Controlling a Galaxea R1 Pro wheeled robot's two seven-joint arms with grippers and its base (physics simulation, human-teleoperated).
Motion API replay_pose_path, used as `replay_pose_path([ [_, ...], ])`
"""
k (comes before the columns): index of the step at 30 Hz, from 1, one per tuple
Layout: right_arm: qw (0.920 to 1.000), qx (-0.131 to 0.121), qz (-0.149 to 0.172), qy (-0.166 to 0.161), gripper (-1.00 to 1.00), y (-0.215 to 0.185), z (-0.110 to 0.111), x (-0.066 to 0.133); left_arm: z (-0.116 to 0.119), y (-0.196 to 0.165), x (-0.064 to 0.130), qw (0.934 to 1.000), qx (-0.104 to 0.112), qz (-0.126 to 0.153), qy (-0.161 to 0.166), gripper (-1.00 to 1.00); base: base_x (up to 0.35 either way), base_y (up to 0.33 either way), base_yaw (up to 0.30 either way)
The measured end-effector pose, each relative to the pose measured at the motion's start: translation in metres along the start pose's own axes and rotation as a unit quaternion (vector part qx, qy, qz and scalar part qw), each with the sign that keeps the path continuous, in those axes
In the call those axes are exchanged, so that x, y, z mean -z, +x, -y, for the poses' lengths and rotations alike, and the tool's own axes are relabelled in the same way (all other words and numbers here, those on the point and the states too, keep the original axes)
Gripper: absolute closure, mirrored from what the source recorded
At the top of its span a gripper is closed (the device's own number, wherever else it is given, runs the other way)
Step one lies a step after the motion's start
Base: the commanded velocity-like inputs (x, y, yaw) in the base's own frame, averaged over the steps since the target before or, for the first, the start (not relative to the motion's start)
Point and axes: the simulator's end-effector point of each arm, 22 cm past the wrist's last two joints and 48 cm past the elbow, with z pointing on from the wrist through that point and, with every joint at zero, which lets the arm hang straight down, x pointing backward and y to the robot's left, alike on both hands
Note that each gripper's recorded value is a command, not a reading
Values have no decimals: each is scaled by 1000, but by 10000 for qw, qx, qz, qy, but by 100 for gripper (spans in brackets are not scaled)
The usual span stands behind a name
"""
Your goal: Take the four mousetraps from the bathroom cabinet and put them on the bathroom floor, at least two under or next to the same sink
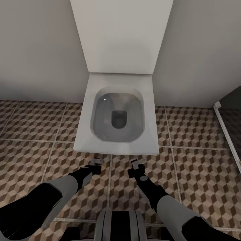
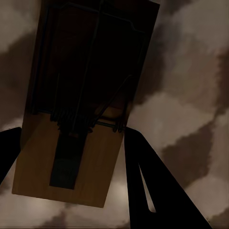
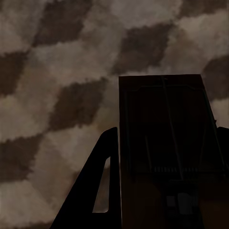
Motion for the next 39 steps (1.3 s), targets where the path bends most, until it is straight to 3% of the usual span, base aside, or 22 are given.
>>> replay_pose_path([
  [3,10000,0,0,0,100,0,0,0,0,2,0,10000,-4,-49,1,100,0,0,0],
  [4,10000,0,0,1,-100,0,0,0,0,2,0,10000,-3,-52,2,100,0,0,0],
  [39,10000,-7,4,-8,-100,0,0,0,2,2,0,10000,-27,-47,27,100,0,0,0],
])
